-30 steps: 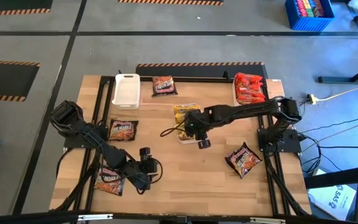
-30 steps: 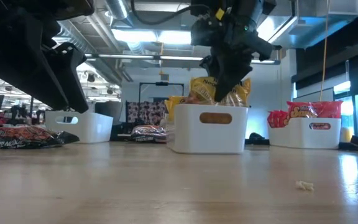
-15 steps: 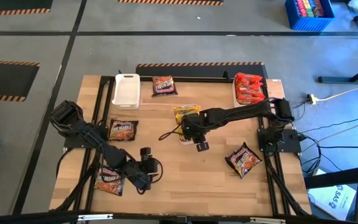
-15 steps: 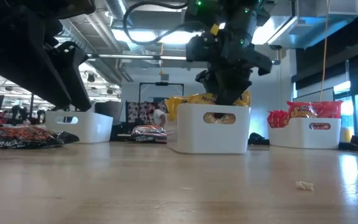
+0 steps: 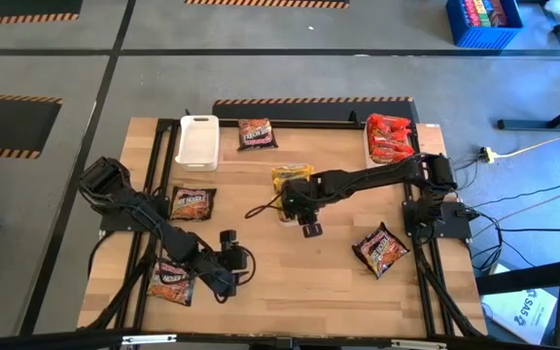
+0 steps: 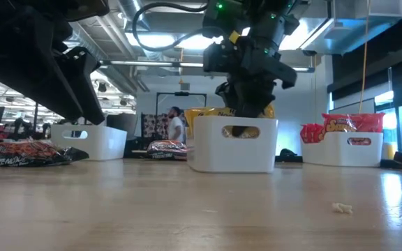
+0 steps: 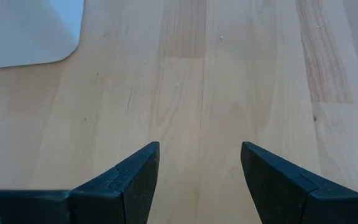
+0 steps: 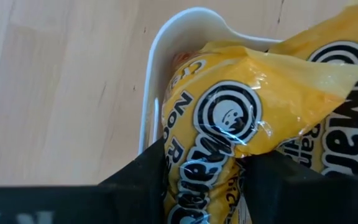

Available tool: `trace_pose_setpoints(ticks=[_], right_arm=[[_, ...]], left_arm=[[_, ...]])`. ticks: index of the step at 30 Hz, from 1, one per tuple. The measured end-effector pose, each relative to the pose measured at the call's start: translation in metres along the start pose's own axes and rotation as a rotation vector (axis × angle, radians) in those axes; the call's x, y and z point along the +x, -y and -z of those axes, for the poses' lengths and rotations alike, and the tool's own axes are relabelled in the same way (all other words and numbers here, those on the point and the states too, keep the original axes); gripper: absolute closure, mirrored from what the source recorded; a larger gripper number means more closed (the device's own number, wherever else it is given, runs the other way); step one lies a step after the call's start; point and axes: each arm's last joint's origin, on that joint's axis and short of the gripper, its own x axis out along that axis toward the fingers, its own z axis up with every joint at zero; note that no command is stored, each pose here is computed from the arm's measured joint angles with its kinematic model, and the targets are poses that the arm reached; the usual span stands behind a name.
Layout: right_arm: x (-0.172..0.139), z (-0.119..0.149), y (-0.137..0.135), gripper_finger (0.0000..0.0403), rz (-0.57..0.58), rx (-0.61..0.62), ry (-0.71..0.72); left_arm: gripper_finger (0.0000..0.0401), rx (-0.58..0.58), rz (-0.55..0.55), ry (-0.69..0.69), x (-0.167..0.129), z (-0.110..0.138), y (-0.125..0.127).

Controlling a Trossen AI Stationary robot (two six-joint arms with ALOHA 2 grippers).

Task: Sort Maruchan noodles
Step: Put the yellow noodle pack into the white middle bin, then adjust the white middle bin

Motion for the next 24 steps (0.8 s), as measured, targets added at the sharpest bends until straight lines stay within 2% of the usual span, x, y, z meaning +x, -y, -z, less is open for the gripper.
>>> trace_pose_setpoints(ticks=[7, 11, 16, 19, 24], right_arm=[[0.0, -0.002, 0.0, 0.0179, -0.022, 0.034, 0.02], [-0.008, -0.008, 0.001, 0.0152, -0.022, 0.051, 0.02], [-0.027, -0.023, -0.005, 0.0146, -0.007, 0.037, 0.021], [-0.037, -0.027, -0.012, 0.0146, 0.03, 0.023, -0.039], [-0.059, -0.024, -0.027, 0.0146, 0.095, 0.064, -0.165]], left_arm=[[0.0179, 0.009, 0.0, 0.0, 0.0, 0.0, 0.0], [0.0179, 0.009, 0.0, 0.0, 0.0, 0.0, 0.0], [0.0179, 0.009, -0.001, 0.0, 0.0, 0.0, 0.0], [0.0179, 0.009, -0.001, 0.0, 0.0, 0.0, 0.0], [0.0179, 0.009, -0.001, 0.0, 0.0, 0.0, 0.0]])
